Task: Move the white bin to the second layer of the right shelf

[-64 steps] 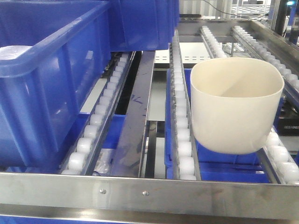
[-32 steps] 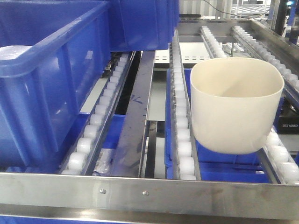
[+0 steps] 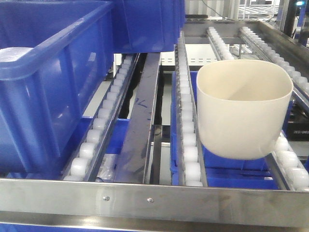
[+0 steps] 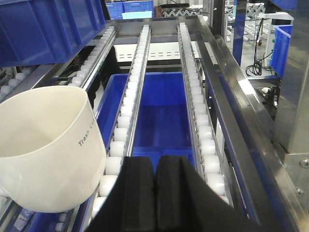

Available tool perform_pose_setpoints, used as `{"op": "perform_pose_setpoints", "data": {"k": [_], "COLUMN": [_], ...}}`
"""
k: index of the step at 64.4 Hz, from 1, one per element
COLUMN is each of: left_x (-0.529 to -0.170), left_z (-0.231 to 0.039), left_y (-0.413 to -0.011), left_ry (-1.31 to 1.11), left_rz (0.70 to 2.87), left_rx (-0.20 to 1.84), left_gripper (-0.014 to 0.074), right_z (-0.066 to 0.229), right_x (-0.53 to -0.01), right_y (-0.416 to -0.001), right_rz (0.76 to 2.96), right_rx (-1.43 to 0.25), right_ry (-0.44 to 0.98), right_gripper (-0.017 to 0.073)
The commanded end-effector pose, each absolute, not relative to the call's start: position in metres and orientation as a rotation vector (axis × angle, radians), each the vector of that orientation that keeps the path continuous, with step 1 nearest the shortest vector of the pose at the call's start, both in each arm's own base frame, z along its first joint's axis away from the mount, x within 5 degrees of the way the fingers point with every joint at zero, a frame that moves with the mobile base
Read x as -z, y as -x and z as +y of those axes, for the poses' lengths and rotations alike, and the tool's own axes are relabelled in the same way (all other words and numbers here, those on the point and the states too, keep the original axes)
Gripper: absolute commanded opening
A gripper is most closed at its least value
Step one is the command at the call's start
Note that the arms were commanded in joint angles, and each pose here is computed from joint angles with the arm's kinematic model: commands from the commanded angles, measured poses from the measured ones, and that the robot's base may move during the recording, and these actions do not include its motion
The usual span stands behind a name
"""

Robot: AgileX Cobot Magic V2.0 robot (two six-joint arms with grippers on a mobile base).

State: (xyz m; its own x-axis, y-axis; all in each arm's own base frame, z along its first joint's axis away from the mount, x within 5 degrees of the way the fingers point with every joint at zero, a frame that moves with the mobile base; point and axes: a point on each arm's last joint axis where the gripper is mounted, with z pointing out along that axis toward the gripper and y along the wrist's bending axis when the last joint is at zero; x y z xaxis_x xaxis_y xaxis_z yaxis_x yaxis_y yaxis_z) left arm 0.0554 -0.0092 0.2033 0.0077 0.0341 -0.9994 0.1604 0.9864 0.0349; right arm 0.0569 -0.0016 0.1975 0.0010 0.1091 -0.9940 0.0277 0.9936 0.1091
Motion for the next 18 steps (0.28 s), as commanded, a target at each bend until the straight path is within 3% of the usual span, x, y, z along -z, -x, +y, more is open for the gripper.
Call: {"op": "perform_pose_setpoints", "data": {"k": [1,18], "left_x": [-0.1994,-0.1994], "left_z": [-0.009,-0.009], "left_y": [-0.0558,-0.0558], "left_ry": [-0.139,-0.139], "left_rz": [1.501,1.501], "left_rx": [0.107,0.107], "left_gripper": [0.0085,0.0085], "right_z": [-0.0018,-0.0018], "right_x": [-0.2117,-0.2117], "right_y": [-0.054,-0.054], "right_rz": [1.448,1.448], "right_rx": [-0.055,-0.055], "right_ry": [-0.096,-0.096], "right_gripper": [0.0051,0.0051]}}
